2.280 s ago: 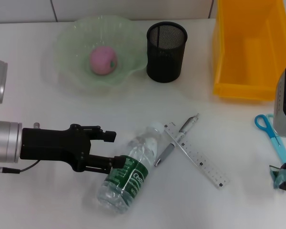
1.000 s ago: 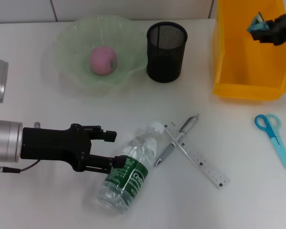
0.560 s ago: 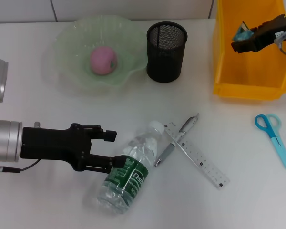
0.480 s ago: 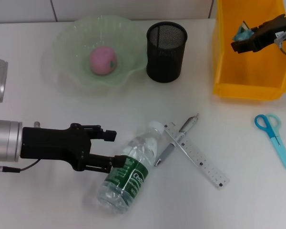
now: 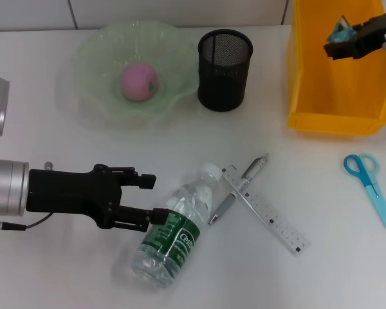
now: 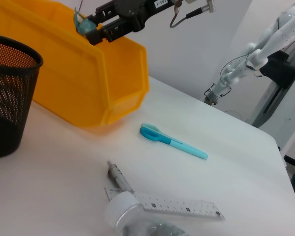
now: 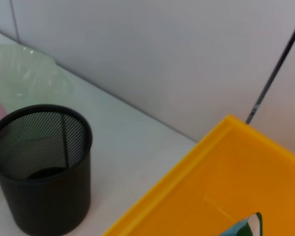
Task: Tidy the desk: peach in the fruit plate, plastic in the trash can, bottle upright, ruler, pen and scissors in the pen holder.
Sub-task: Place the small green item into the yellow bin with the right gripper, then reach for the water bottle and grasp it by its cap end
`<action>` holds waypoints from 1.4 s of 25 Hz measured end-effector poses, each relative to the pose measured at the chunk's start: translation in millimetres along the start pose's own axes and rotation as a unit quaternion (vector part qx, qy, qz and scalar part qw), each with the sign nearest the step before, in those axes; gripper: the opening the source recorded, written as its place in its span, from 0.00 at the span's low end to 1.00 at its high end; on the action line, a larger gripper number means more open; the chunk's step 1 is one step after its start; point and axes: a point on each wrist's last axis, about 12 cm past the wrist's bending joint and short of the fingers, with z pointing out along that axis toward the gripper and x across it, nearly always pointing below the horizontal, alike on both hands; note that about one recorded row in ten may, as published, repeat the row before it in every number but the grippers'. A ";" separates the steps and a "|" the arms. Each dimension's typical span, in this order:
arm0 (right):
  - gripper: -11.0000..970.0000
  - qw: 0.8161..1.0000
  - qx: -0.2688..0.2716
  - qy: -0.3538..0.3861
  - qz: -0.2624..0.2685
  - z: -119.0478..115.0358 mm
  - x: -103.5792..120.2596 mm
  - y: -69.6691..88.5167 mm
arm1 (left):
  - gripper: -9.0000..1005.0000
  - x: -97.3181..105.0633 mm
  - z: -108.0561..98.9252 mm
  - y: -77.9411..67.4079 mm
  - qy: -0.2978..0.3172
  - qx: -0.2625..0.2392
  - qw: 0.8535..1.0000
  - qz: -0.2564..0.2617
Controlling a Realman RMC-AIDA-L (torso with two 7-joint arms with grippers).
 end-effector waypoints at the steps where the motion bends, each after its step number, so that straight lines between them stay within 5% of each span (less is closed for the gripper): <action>1: 0.64 1.000 0.000 0.000 0.000 0.0 0.0 0.0 | 0.77 0.0 0.0 0.0 0.000 0.000 1.000 0.000; 10: 0.85 0.999 0.023 -0.027 0.025 -12.5 18.5 -7.7 | 0.76 -0.6 0.2 0.2 0.000 0.000 1.000 0.001; 24: 0.85 0.997 0.036 -0.048 0.043 -20.5 34.0 -13.3 | 0.76 -0.9 1.7 0.6 0.000 -0.001 1.000 0.003; 35: 0.85 0.996 0.010 -0.074 0.047 -50.3 31.5 -8.1 | 0.75 -0.7 1.9 0.3 0.000 -0.001 1.000 0.001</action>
